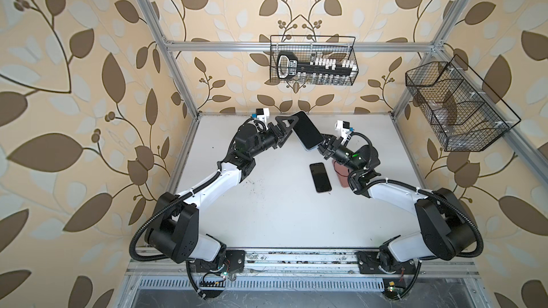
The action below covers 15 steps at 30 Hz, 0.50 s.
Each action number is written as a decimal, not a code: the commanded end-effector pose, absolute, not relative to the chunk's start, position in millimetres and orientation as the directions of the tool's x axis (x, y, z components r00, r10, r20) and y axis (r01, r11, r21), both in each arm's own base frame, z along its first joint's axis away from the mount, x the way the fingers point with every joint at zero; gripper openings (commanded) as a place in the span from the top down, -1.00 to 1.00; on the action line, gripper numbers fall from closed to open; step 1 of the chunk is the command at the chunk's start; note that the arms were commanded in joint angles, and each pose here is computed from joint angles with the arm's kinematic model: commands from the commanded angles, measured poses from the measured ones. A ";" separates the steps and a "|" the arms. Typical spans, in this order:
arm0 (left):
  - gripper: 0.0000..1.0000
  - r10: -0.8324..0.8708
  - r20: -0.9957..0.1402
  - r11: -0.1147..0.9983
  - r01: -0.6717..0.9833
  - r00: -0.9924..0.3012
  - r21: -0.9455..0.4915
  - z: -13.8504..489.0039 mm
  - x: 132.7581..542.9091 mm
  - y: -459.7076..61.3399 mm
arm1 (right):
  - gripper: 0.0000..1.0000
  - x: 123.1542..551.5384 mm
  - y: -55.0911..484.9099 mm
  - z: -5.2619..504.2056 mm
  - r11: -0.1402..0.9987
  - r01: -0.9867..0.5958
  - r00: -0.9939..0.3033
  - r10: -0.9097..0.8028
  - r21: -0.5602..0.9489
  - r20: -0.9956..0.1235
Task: Take the phone out of the phone case
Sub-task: Remove the phone case from the phone.
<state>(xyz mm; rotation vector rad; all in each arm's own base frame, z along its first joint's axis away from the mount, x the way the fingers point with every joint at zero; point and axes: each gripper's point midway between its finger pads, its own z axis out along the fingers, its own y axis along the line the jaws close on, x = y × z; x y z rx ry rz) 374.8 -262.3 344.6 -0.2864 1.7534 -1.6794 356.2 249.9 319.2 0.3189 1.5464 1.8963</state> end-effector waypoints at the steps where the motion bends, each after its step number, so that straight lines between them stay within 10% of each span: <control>1: -0.97 -0.606 -0.364 0.112 0.378 -0.707 -0.919 390.8 358.9 -256.4 | 1.00 352.1 240.9 337.9 -0.111 -0.389 -0.721 0.654 0.915 -0.227; 15: -0.97 -0.647 -0.181 0.069 0.180 -0.741 -0.981 389.8 296.7 -253.4 | 1.00 375.4 236.5 332.2 -0.062 -0.392 -0.683 0.688 0.918 -0.245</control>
